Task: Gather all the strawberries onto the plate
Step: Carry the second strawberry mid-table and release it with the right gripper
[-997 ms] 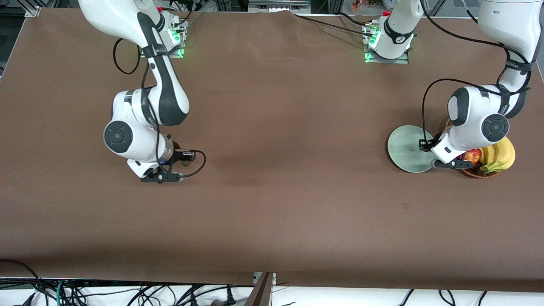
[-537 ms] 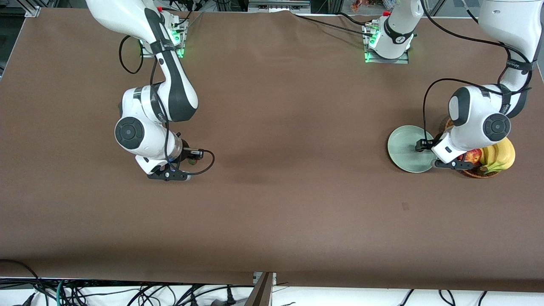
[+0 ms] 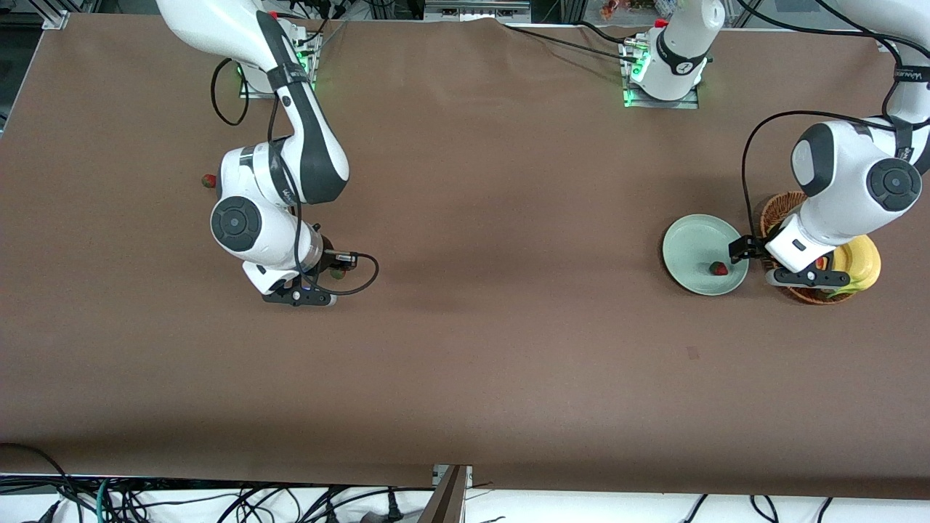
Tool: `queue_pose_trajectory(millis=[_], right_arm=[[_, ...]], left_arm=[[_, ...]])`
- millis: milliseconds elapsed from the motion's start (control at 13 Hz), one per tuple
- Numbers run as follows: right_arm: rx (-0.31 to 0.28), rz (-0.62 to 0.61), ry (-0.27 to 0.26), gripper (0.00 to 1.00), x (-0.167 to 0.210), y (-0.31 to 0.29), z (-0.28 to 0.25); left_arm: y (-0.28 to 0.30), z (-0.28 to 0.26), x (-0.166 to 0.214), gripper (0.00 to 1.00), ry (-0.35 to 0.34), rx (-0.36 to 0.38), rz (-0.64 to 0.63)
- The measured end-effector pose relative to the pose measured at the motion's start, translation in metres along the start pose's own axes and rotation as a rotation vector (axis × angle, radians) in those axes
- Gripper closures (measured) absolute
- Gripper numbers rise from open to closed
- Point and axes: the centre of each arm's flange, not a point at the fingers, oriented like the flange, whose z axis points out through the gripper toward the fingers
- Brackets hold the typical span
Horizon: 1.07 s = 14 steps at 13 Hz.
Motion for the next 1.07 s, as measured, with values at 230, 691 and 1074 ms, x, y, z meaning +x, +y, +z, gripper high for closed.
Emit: queue_pose_trajectory(millis=[230,691,1074], right_arm=[[-0.003,0.005,-0.003,0.69,-0.003,-0.006,0.002],[-0.005,0.006,-0.004,0.69,-0.006,-0.013,0.004],[-0.006,0.045,-0.003,0.69,-0.009,-0.021,0.006]], left_arm=[[0.007,0.000,0.001,0.00,0.000,-0.002,0.013],[0.010,0.000,0.002,0.00,0.001,-0.003,0.018],[0.011,-0.001,0.002,0.00,0.002,-0.003,0.019]])
